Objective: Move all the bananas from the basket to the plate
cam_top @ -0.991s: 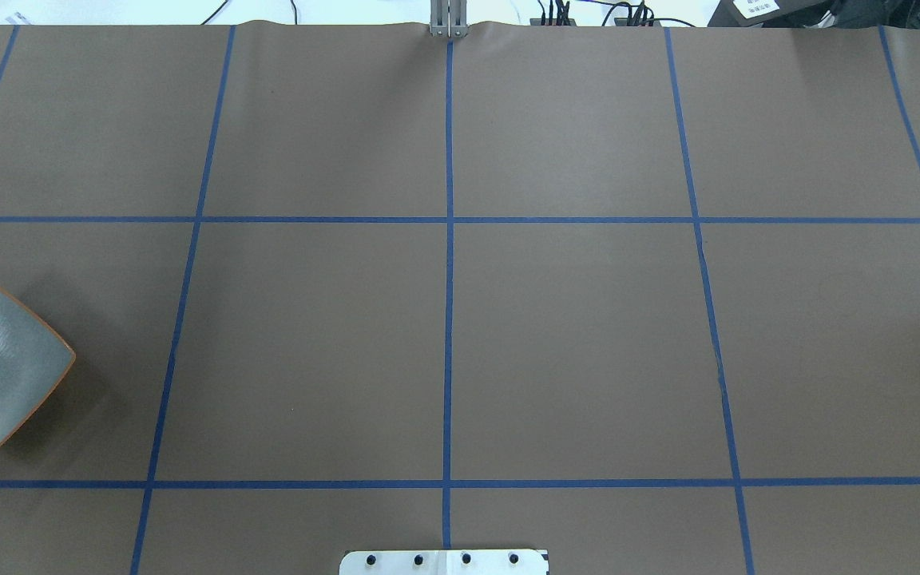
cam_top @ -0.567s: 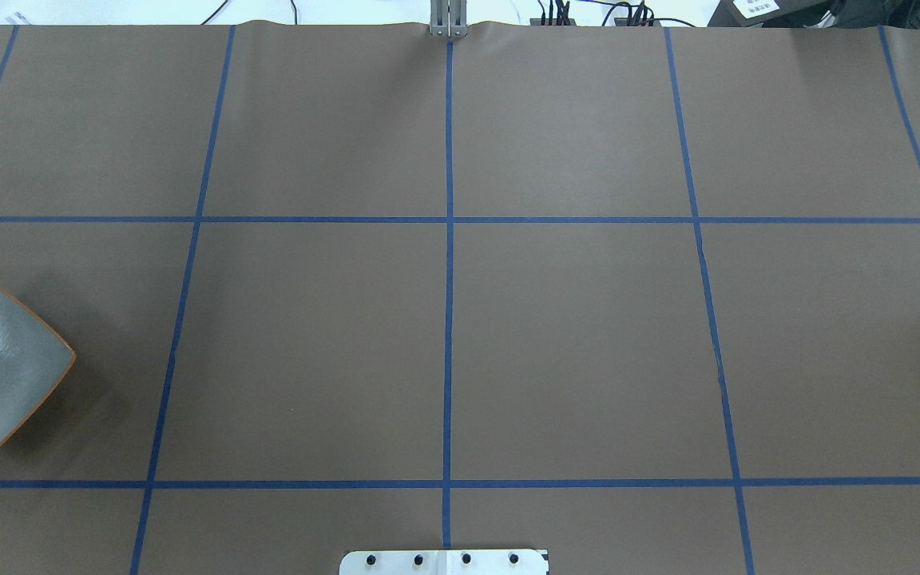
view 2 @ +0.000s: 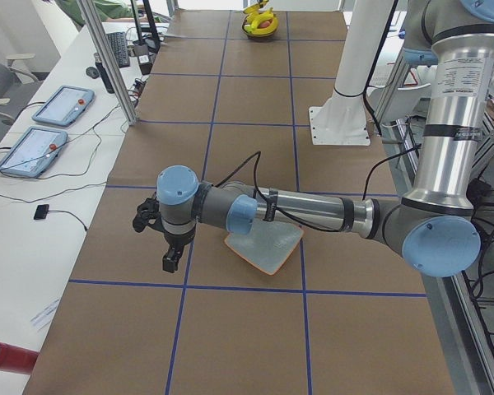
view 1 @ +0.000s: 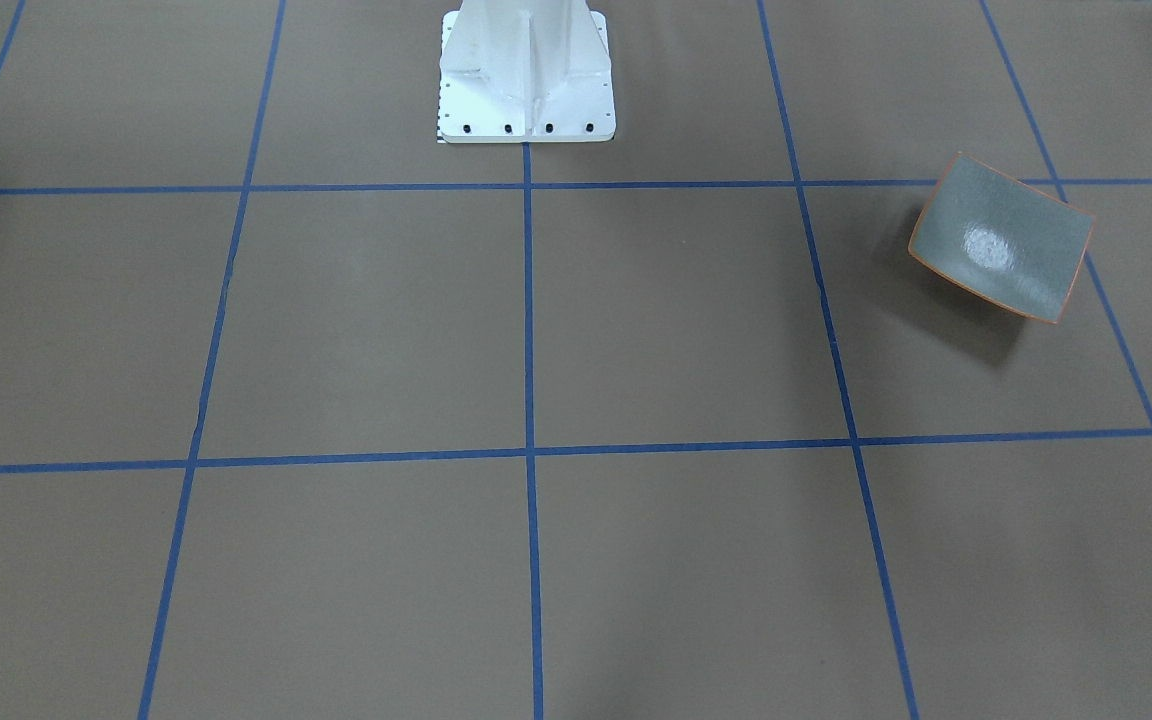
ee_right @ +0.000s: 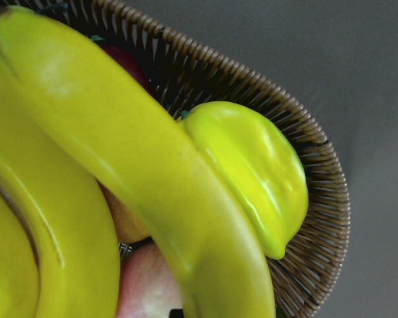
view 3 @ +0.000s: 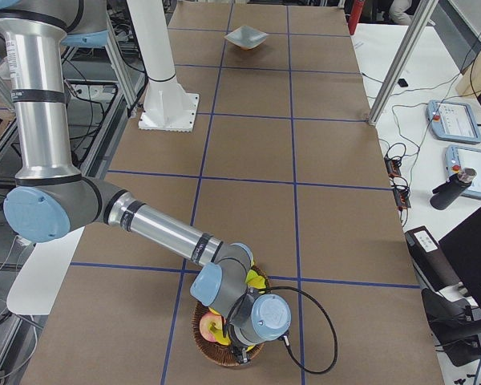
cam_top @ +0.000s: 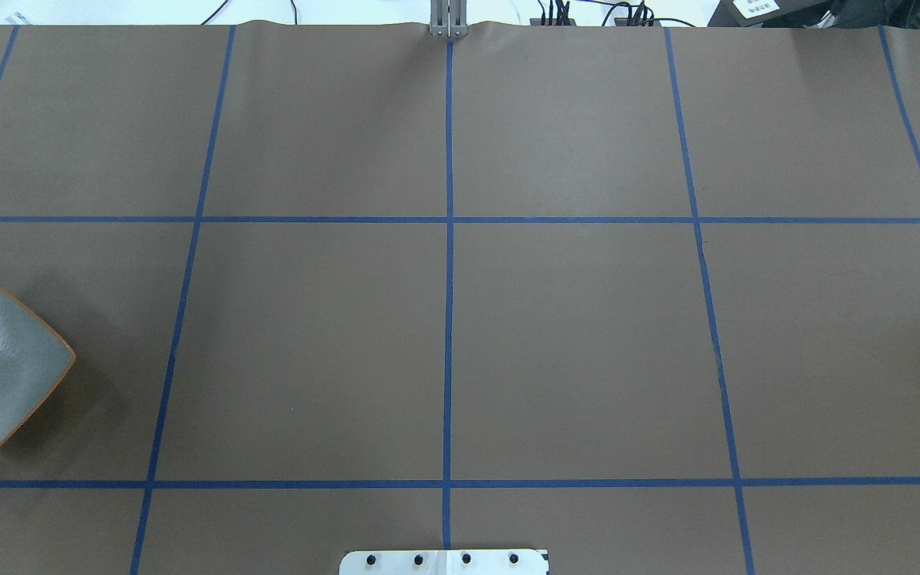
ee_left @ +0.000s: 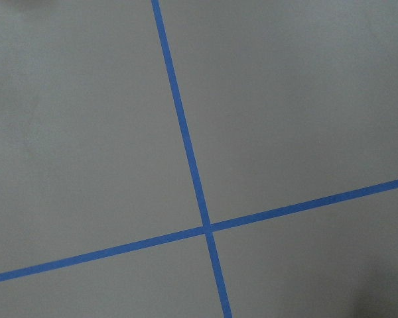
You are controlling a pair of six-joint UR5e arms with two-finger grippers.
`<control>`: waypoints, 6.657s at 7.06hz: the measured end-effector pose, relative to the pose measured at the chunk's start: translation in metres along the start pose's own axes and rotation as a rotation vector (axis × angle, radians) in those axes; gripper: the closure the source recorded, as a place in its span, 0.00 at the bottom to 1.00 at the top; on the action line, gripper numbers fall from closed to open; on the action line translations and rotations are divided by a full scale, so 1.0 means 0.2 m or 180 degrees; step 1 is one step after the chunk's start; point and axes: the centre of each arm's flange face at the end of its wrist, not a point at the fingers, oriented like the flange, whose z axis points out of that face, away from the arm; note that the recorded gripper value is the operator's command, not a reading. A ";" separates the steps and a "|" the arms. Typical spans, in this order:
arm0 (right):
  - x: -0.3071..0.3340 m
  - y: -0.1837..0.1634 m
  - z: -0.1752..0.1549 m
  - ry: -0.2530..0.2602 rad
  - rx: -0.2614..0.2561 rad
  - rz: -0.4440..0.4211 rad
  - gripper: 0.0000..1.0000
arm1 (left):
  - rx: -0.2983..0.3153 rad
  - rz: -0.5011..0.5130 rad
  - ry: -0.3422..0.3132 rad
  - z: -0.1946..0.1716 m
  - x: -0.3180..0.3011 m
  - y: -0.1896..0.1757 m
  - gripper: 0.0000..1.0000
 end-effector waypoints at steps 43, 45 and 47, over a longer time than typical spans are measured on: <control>-4.30 -0.99 -0.41 -0.1281 0.0140 0.1181 1.00 | 0.0241 -0.1904 0.2782 0.21 3.71 -0.16 0.71; -4.30 -0.99 -0.41 -0.1283 0.0128 0.1180 1.00 | 0.0243 -0.1903 0.2770 0.21 3.70 -0.16 1.00; -4.30 -0.99 -0.41 -0.1293 0.0127 0.1175 0.00 | 0.0252 -0.1893 0.2752 0.21 3.70 -0.16 1.00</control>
